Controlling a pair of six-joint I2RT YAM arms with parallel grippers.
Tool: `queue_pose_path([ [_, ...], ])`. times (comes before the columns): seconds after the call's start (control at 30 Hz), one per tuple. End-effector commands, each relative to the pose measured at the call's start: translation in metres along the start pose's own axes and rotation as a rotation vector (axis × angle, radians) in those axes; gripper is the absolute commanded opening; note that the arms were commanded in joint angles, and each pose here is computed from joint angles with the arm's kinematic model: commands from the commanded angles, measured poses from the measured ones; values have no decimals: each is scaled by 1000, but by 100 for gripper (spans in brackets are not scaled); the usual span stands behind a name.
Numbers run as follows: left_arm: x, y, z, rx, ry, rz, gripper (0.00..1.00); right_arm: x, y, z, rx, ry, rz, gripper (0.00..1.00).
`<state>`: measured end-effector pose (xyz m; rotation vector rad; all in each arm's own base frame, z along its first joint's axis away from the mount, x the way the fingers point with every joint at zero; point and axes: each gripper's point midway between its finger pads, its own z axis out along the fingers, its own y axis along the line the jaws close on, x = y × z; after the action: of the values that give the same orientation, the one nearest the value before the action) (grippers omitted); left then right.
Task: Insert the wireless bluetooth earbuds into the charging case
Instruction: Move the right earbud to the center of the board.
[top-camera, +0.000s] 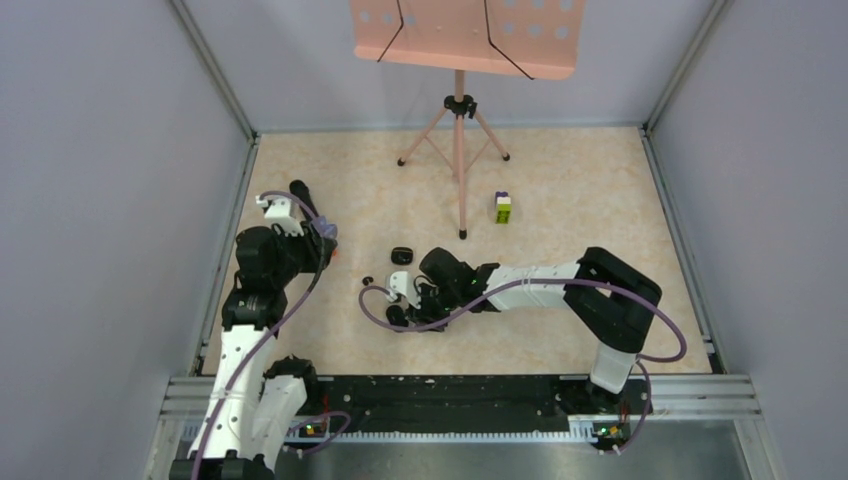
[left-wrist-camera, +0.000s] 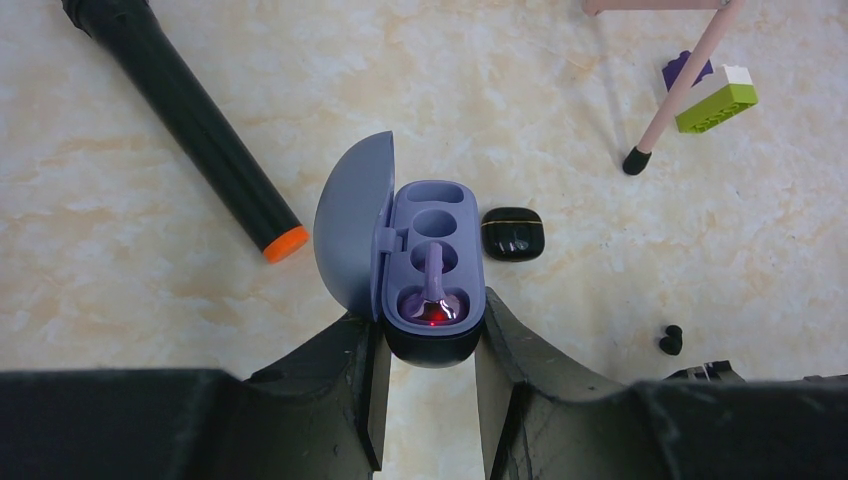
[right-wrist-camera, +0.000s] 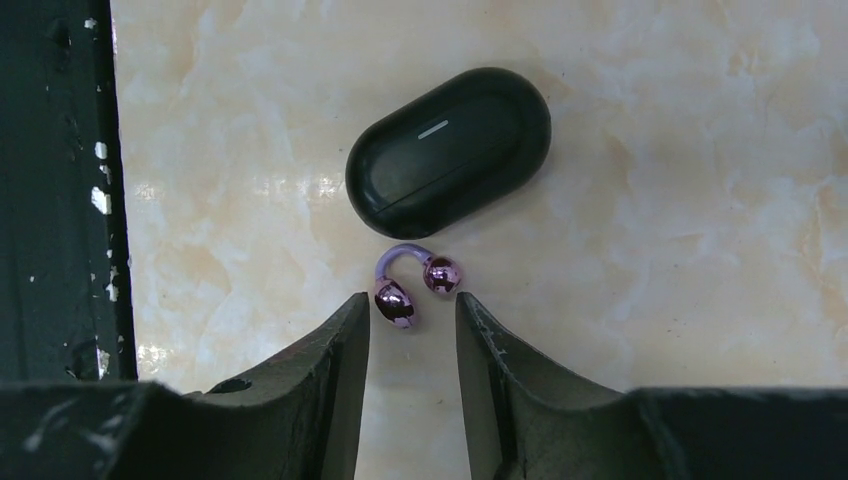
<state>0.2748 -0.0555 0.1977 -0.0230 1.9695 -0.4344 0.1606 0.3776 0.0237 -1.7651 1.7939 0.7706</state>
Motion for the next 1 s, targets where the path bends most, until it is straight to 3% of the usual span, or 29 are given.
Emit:
queue_pose_path([
  [0.0, -11, -3, 1, 18, -41, 0, 0, -21, 1, 7, -15, -50, -29, 36],
  [0.2, -8, -3, 2, 21, -34, 7, 0, -16, 3, 10, -27, -42, -22, 15],
  [0.37, -8, -15, 2, 101, -34, 42, 0, -23, -5, -6, -7, -64, -48, 5],
  [0.6, -5, -31, 7, 217, -31, 86, 0, -19, -5, -52, -122, -128, -78, 2],
  [0.8, -3, -40, 4, 275, -8, 115, 0, 41, 4, -83, -307, 65, -387, 1],
  [0.97, -7, -46, 5, 311, 4, 120, 0, 82, -22, -116, -348, 190, -470, 0],
])
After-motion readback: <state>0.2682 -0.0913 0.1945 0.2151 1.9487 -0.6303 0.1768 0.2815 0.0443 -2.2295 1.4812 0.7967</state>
